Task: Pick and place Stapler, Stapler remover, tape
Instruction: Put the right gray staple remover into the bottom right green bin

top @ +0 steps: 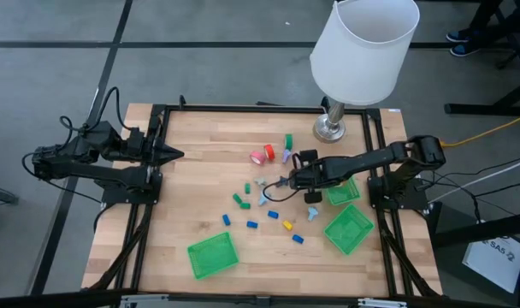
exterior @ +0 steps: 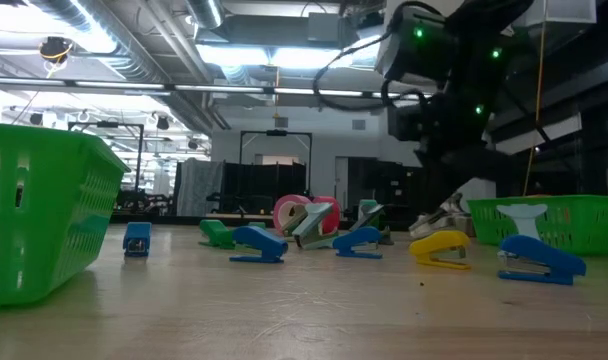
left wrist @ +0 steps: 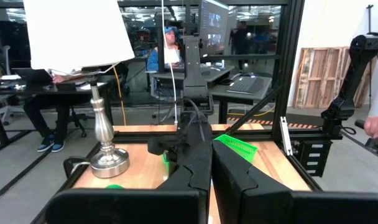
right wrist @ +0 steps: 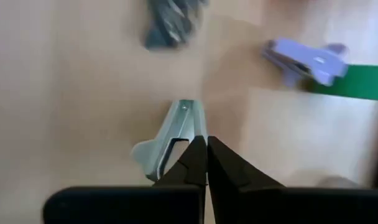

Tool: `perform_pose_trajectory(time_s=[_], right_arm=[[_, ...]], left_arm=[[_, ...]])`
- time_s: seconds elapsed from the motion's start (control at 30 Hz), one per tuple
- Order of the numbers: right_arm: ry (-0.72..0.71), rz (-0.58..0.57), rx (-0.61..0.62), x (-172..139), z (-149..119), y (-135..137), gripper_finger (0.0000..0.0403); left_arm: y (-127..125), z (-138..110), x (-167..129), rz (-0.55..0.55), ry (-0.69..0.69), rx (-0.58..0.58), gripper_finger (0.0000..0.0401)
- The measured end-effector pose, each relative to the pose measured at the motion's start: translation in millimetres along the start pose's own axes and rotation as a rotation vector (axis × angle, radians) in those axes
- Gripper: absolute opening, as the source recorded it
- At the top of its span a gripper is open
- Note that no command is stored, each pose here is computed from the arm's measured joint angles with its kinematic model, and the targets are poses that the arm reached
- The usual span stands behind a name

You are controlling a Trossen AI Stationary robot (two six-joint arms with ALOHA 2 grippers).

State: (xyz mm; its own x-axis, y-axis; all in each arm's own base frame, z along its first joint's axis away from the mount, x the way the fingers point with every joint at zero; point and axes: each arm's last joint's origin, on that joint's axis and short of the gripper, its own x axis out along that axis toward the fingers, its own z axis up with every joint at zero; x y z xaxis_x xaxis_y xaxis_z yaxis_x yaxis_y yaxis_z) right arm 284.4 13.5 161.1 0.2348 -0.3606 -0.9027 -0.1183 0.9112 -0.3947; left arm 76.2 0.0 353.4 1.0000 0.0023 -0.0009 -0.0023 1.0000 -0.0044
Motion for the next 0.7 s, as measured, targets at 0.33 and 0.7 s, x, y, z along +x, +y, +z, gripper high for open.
perform_pose_trajectory(time_s=[0.33,0.7], right_arm=[[-0.142,0.266,0.267,-37,17,-9,0.0002],[-0.146,0.593,0.389,-64,20,7,0.0001]], left_arm=[[0,0,0,0.000,0.000,0.000,0.0006],[0,0,0,0.000,0.000,0.000,0.0006]])
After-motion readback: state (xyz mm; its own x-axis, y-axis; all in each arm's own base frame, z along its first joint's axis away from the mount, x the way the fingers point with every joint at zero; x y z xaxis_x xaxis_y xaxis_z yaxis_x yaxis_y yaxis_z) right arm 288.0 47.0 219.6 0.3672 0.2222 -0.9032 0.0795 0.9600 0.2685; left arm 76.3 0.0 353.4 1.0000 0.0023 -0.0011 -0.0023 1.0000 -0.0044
